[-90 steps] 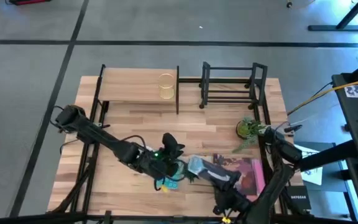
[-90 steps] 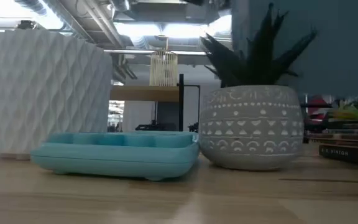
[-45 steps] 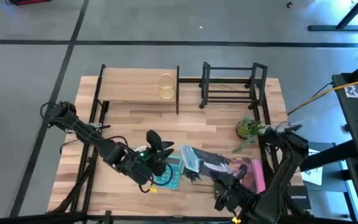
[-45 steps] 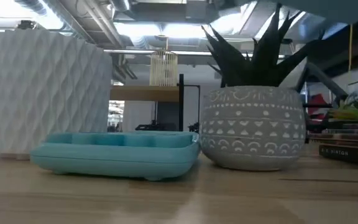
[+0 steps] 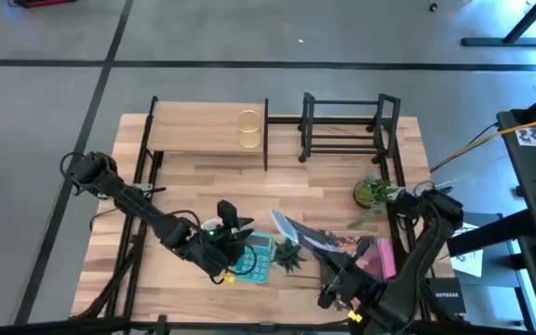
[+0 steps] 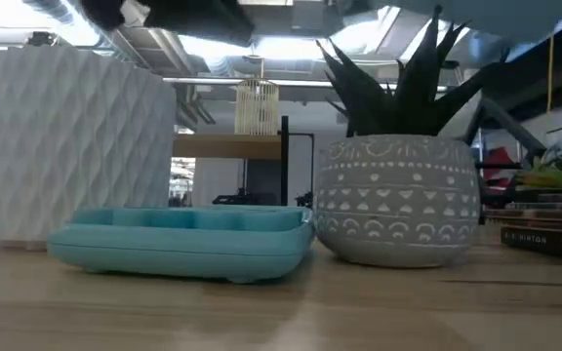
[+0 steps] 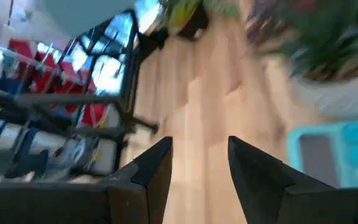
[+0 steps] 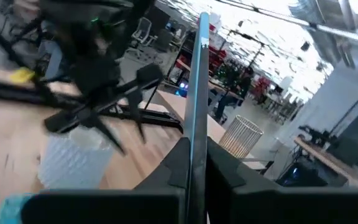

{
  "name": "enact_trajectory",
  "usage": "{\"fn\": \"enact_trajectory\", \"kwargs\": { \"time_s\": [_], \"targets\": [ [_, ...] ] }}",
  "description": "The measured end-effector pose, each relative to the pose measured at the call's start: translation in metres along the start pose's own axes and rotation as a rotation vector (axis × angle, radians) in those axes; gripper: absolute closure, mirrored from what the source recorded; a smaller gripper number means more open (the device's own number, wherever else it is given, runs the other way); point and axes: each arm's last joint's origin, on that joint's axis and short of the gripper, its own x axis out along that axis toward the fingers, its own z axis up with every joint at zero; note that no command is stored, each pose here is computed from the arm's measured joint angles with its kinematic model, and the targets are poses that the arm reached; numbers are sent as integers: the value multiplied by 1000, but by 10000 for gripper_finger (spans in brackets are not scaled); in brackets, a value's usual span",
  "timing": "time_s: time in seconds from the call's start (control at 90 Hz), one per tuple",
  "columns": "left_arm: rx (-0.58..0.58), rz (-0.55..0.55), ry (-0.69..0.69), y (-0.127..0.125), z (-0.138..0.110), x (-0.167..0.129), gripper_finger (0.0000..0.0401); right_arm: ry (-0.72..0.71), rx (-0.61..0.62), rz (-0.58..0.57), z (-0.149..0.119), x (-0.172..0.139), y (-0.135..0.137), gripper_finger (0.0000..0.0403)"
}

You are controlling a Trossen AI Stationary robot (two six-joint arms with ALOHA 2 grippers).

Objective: Stock shelves
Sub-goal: Put the blue book on the bookshelf

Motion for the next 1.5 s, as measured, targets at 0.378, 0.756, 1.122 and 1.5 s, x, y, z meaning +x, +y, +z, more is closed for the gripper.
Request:
{"fn": "enact_trajectory", "kwargs": {
  "time_s": [0.378, 0.756, 1.122, 1.5],
  "targets": [
    [19, 19, -68, 2, 8, -6, 262, 65, -352, 198, 65, 18, 16, 398],
    [29, 32, -140, 3, 18, -12, 262, -364, -438, 425, 141, 11, 0, 400],
    [83, 89, -303, 5, 39, -31, 262, -145, -326, 443, 124, 10, -40, 400],
    [106, 171, -467, 20, 55, -39, 262, -77, -195, 358, 47, 14, -25, 400]
  ]
}}
